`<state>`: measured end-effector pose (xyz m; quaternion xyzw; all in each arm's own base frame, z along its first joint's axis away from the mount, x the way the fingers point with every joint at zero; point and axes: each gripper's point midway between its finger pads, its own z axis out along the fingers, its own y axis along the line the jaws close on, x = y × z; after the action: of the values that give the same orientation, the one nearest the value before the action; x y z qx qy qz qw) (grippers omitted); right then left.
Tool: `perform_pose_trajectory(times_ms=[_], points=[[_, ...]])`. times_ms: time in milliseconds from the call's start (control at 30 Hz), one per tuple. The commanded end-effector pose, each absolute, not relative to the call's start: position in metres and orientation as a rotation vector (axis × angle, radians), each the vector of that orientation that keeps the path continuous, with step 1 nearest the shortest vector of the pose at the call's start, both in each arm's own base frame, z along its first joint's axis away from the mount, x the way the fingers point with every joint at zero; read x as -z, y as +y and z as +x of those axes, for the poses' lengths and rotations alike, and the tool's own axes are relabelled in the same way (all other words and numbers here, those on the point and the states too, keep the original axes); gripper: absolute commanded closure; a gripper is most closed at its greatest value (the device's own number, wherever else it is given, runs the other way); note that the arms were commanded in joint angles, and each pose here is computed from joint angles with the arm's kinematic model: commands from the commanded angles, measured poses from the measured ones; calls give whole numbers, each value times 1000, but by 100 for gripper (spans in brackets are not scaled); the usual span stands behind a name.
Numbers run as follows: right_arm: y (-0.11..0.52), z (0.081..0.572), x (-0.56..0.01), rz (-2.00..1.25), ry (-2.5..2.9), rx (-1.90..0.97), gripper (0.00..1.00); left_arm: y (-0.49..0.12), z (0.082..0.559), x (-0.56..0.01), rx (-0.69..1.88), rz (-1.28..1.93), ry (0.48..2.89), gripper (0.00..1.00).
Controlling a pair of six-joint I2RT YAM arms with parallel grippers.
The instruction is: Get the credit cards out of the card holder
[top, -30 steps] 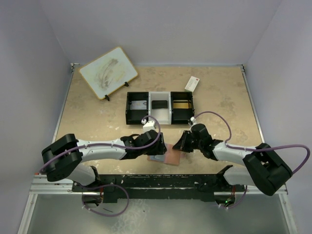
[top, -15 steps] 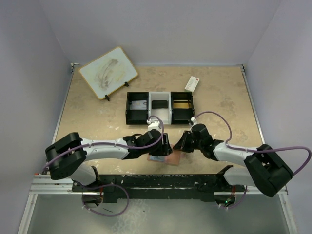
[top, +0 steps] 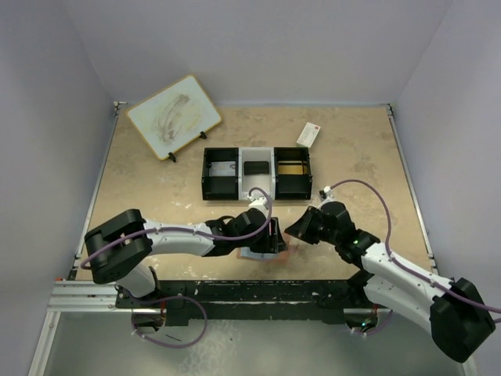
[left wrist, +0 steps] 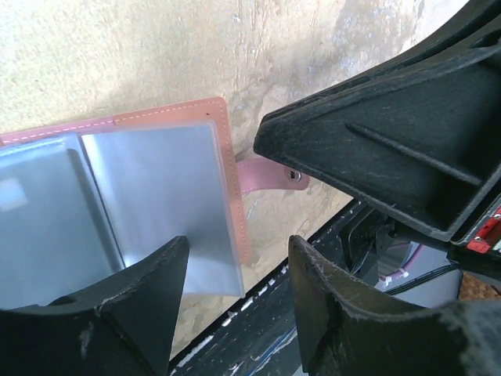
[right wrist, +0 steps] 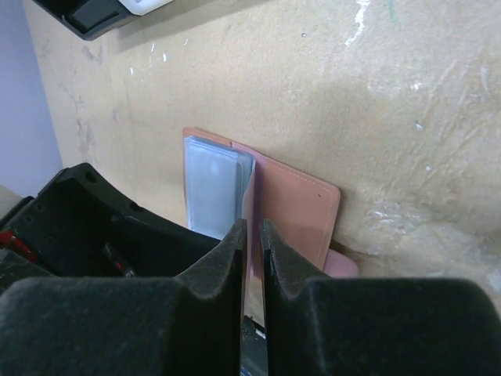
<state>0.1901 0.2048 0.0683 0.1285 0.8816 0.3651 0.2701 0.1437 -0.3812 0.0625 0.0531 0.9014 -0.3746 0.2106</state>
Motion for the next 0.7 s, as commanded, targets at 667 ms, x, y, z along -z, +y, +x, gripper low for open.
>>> perform_pose_trajectory(times_ms=[667], points=[[222,173,-15,132,2576,-1012,89,-362,151,-94,886,133,2382,47]])
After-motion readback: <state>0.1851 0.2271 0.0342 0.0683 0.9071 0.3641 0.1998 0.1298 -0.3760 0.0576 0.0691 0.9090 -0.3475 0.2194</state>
